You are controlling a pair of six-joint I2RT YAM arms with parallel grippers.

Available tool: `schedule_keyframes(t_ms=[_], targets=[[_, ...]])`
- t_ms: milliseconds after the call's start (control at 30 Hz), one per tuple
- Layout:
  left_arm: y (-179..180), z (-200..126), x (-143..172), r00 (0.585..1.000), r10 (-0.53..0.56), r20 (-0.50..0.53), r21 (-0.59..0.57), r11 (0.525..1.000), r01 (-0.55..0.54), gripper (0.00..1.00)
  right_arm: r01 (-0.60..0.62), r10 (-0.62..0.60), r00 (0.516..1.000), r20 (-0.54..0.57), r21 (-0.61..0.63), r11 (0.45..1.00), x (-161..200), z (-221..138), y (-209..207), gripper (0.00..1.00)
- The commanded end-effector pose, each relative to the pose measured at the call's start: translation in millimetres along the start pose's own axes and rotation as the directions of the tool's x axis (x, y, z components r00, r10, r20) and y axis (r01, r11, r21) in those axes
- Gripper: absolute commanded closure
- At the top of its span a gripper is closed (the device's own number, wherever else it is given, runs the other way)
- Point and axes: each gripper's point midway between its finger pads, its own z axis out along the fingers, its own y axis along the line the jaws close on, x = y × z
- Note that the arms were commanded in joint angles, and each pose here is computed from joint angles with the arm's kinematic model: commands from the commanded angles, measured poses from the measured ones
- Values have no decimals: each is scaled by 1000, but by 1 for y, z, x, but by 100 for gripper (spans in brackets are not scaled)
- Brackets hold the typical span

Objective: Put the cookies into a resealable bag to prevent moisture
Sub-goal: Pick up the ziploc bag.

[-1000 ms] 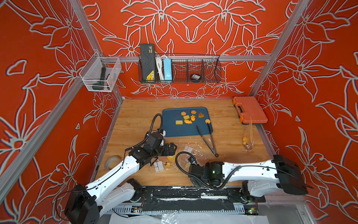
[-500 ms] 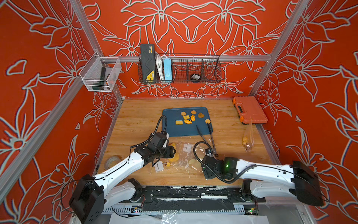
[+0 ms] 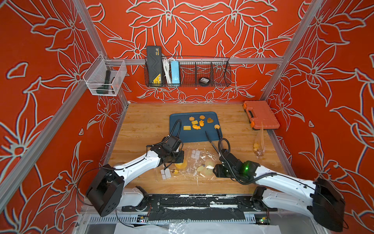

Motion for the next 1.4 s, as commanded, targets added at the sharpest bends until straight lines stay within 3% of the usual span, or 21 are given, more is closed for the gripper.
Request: schedule_keyframes(t_ms=[0, 200, 533, 833, 1233, 1367], targets=[[9, 3, -4, 1000, 13, -2, -72, 997, -14, 97, -51, 52, 998, 28, -29, 998, -14, 4, 11, 53], [10, 20, 0, 998, 19, -54, -82, 996, -23, 97, -79, 79, 997, 6, 43, 996, -13, 19, -5, 63], [-8, 37, 18, 991, 39, -129, 53, 998, -32, 92, -92, 93, 996, -17, 65, 994, -7, 31, -12, 65], [-15, 26, 12, 996, 12, -85, 90, 996, -5, 74, -114, 117, 993, -34, 87, 990, 2, 37, -21, 65], [-30, 15, 13, 998, -35, -55, 194, 980, 45, 66, -125, 130, 991, -42, 106, 987, 7, 41, -27, 65], [-25, 13, 13, 997, -61, -40, 173, 983, 67, 68, -125, 130, 990, -45, 105, 987, 7, 42, -26, 66]])
